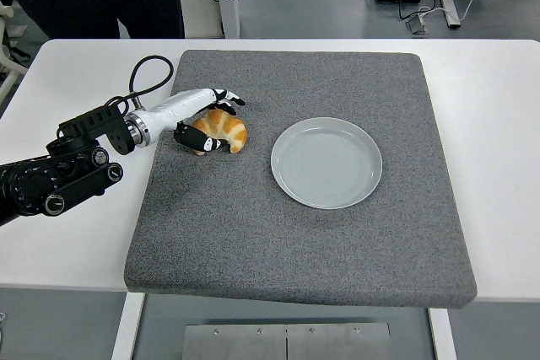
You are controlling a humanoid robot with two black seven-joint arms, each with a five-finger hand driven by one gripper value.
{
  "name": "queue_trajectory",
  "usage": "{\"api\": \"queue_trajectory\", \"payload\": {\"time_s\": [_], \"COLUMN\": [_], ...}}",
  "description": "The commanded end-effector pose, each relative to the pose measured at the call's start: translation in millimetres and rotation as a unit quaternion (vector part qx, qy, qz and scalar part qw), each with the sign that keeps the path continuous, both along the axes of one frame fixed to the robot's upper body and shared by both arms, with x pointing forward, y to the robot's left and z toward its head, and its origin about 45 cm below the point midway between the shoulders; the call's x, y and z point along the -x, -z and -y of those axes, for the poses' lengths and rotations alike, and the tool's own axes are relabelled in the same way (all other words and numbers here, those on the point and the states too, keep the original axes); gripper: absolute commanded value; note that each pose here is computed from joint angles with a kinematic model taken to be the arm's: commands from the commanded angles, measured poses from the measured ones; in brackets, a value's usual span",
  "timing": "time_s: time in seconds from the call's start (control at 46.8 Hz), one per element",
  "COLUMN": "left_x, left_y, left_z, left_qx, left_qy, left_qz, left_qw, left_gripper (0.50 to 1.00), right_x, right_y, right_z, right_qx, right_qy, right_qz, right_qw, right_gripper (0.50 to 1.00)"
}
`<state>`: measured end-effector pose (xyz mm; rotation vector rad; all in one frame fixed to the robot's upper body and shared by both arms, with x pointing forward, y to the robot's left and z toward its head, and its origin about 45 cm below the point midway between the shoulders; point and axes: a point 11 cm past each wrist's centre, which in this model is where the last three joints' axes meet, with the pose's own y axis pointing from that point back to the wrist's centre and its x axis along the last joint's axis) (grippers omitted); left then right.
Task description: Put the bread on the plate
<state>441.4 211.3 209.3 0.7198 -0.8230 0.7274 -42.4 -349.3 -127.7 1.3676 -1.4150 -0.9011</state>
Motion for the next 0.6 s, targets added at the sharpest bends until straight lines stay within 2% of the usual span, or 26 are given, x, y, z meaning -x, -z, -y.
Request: {"api": "queue_trajectory", "payload": {"time_s": [0.0,0.214,0.363,0.577], "left_x": [0.1,0.0,-1.3,-11.1], "left_y": [0,-1,-3,-24], "left_z": [1,1,0,4], "left_qx": [0.000,-0.001,0.000,0.007], "left_qy": [0.001,0.004,0.002,0.005], "left_qz": [0.000,0.003,0.005,0.023], "left_qw": [1.000,1.000,1.000,1.000], "left_gripper": [0.715,0.630,0.624,0.619], "right_x": [0.0,0.0,0.0,0.0], "right_y": [0.0,0.0,0.0,0.0], "right_z": [0,0,0,0], "right_qx": [0.000,0.000,0.000,0.000], "right_qy": [0.000,0.000,0.000,0.000], "right_qz": [0.000,0.000,0.000,0.000], "right_qw": [1.000,1.000,1.000,1.000], "right_gripper": [1.000,1.000,1.000,1.000]}}
